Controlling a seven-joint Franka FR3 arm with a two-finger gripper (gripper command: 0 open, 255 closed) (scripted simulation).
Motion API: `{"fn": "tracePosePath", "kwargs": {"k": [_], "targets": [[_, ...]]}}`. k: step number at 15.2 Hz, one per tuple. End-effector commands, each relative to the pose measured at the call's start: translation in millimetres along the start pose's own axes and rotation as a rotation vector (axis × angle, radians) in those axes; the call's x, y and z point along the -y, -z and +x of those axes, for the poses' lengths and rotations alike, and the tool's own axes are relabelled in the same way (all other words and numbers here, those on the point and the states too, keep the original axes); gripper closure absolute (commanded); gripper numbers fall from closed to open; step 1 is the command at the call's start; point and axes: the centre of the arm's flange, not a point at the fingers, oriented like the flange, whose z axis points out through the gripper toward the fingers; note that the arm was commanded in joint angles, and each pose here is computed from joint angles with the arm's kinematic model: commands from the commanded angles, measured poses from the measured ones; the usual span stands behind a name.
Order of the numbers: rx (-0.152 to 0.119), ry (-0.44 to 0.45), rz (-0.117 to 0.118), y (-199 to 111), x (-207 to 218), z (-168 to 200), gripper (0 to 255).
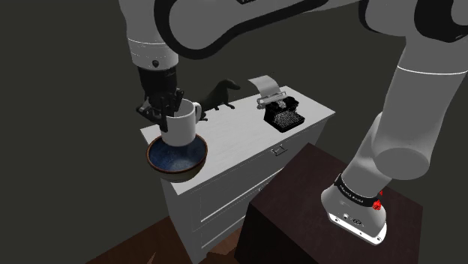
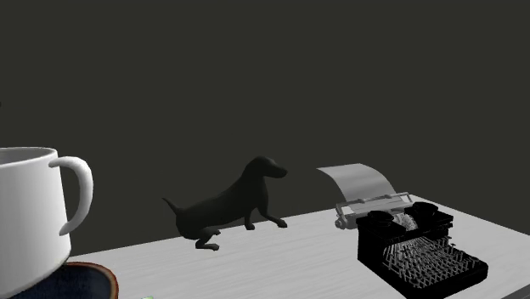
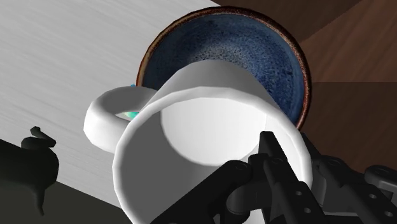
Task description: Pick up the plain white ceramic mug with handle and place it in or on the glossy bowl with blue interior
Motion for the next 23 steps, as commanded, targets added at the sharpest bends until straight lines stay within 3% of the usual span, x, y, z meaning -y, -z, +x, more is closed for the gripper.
{"fn": "tracePosePath", "kwargs": {"k": [1,9,16,17,22,23], "targets": [[-0.001,0.000,0.000,-10.1,-1.1,-0.6,255],[-0.001,0.000,0.000,-51.0,-0.9,-1.5,255],[-0.001,0.000,0.000,-51.0,-0.9,-1.5,255],[-0.001,0.000,0.000,-51.0,-0.9,-1.5,0],[-0.001,0.000,0.000,-51.0,-0.9,-1.5,0],[-0.001,0.000,0.000,-37.8,-0.9,-1.5,0]]}}
